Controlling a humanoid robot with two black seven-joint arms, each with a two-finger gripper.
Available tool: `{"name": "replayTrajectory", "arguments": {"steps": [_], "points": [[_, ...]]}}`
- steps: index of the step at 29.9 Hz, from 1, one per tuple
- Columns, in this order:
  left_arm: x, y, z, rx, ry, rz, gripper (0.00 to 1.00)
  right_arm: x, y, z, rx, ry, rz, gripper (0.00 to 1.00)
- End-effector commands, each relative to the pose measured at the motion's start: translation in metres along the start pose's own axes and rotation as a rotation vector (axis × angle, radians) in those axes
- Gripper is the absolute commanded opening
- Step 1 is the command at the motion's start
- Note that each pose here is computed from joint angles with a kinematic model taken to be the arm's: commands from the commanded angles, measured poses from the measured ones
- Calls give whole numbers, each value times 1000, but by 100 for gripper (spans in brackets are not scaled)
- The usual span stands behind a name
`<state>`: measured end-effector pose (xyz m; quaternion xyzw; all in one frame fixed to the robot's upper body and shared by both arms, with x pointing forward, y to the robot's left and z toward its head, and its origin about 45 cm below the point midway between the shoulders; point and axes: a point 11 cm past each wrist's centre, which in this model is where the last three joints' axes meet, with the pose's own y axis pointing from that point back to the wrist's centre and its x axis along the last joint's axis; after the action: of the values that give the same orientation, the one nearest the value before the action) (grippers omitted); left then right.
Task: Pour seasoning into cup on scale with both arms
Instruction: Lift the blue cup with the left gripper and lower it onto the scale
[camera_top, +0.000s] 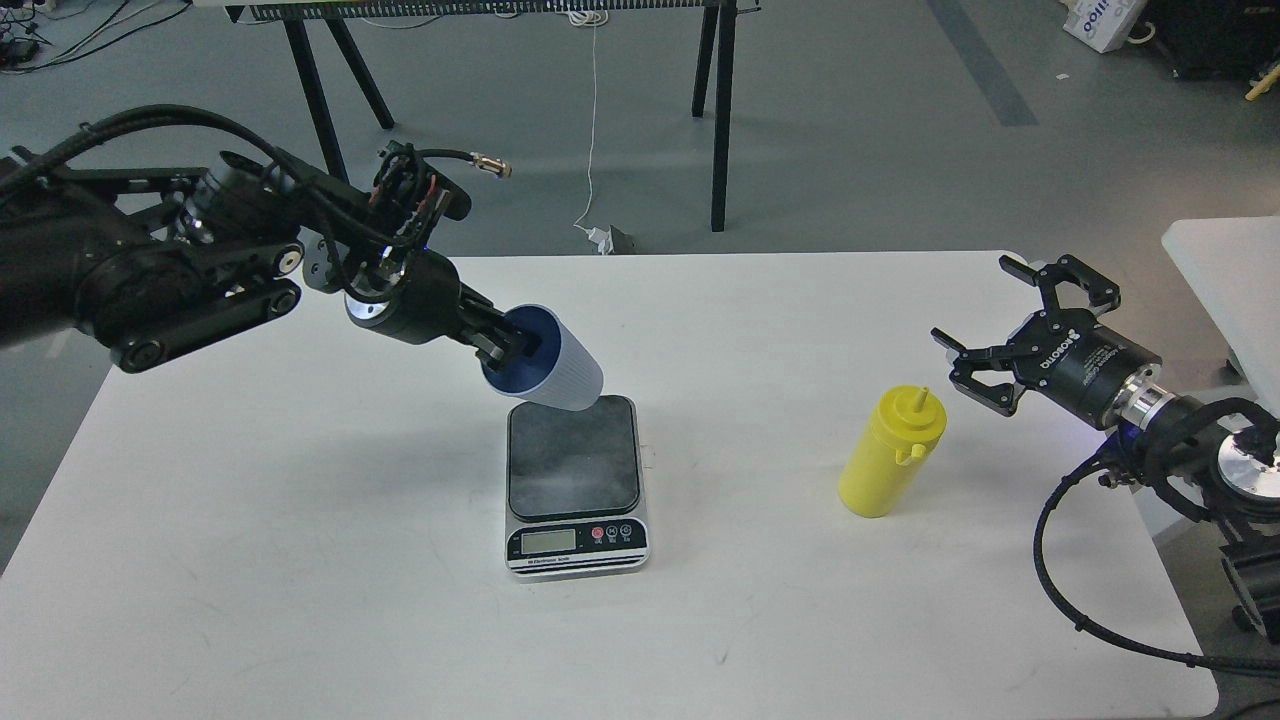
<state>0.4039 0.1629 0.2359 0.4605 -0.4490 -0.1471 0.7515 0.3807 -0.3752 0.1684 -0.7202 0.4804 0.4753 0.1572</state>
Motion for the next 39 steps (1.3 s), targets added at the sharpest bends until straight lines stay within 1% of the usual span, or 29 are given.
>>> {"name": "replayTrajectory", "arguments": {"steps": [1, 20, 26, 34, 37, 39], "points": [[3, -17, 12, -25, -26, -19, 0, 2, 2, -2, 13, -6, 3, 99], [-38, -28, -2, 14, -25, -109, 0, 4, 3, 1, 12, -17, 5, 99], [-42, -28, -6, 22, -17, -114, 2, 9, 7, 3, 10, -20, 18, 99], [-44, -25, -21, 70, -11, -119, 10, 11, 8, 4, 9, -21, 22, 99], [-45, -25, -21, 72, -12, -121, 18, 11, 9, 4, 9, -22, 23, 99], [-48, -26, -21, 70, -7, -124, 21, 11, 9, 4, 9, -22, 23, 99]]}}
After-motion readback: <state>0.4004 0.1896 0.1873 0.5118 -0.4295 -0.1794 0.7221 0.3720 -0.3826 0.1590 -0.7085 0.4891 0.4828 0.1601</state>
